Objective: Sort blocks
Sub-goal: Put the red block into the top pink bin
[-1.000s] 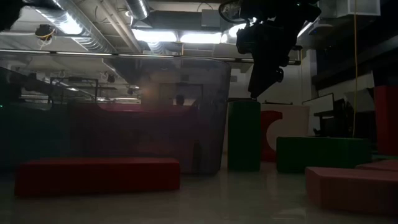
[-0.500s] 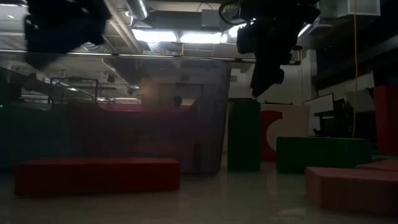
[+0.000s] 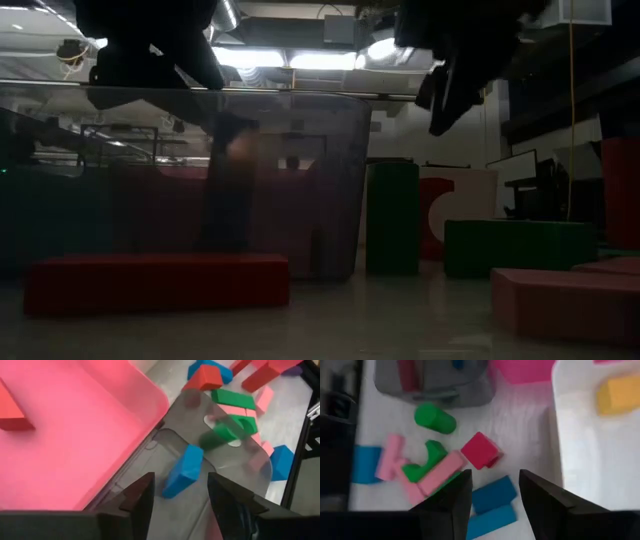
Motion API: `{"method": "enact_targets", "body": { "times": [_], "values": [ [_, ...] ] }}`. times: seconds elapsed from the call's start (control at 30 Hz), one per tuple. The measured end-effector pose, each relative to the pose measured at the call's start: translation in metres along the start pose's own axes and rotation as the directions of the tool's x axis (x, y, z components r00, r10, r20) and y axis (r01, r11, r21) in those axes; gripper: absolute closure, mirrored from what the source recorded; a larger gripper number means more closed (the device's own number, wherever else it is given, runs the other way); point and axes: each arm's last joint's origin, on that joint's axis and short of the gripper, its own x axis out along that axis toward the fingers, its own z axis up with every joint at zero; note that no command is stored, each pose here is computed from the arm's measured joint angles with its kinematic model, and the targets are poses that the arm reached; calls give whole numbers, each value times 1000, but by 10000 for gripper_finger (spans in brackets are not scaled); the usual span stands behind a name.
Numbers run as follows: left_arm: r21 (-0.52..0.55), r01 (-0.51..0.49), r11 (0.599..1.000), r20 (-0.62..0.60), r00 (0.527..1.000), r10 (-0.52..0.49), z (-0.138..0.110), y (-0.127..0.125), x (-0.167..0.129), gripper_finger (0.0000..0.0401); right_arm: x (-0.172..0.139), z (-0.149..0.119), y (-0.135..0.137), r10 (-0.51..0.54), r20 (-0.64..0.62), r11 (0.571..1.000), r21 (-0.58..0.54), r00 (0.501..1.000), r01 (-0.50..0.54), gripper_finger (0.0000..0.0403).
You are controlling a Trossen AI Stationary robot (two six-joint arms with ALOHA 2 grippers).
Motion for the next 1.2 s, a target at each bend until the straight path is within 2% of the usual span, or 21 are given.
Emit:
{"method": "enact_targets", "body": {
  "times": [0.1, 0.23, 0.37, 0.53, 0.8, 0.9, 1.1, 1.2],
  "values": [
    [11, 10, 1000, -16, 1000, -10, 0, 0, 0, 223, 5, -4, 21, -92, 14, 985, -142, 996, 93, 237],
    [51, 14, 999, -21, 1000, -13, -1, -1, 0, 222, 16, -6, 44, -159, 64, 929, -328, 985, 171, 237],
    [52, 14, 999, -21, 1000, -12, -1, -1, 0, 222, 32, -5, 59, -146, 102, 865, -469, 984, 177, 237],
    [55, 13, 998, -22, 1000, -12, -1, -1, 0, 221, 57, -4, 60, -138, 91, 821, -547, 986, 165, 237],
    [52, 13, 999, -21, 1000, -12, -1, -1, 0, 221, 73, -5, 52, -212, 74, 806, -551, 975, 217, 237],
    [54, 13, 998, -21, 1000, -12, -1, -1, 0, 221, 73, -4, 53, -210, 80, 836, -501, 974, 222, 237],
    [55, 13, 998, -21, 1000, -12, -1, -1, 0, 221, 63, 11, 60, -196, 121, 918, -326, 973, 225, 237],
    [52, 13, 999, -21, 1000, -12, -1, -1, 0, 221, 58, 18, 62, -228, 156, 949, -186, 961, 256, 237]
  ]
}}
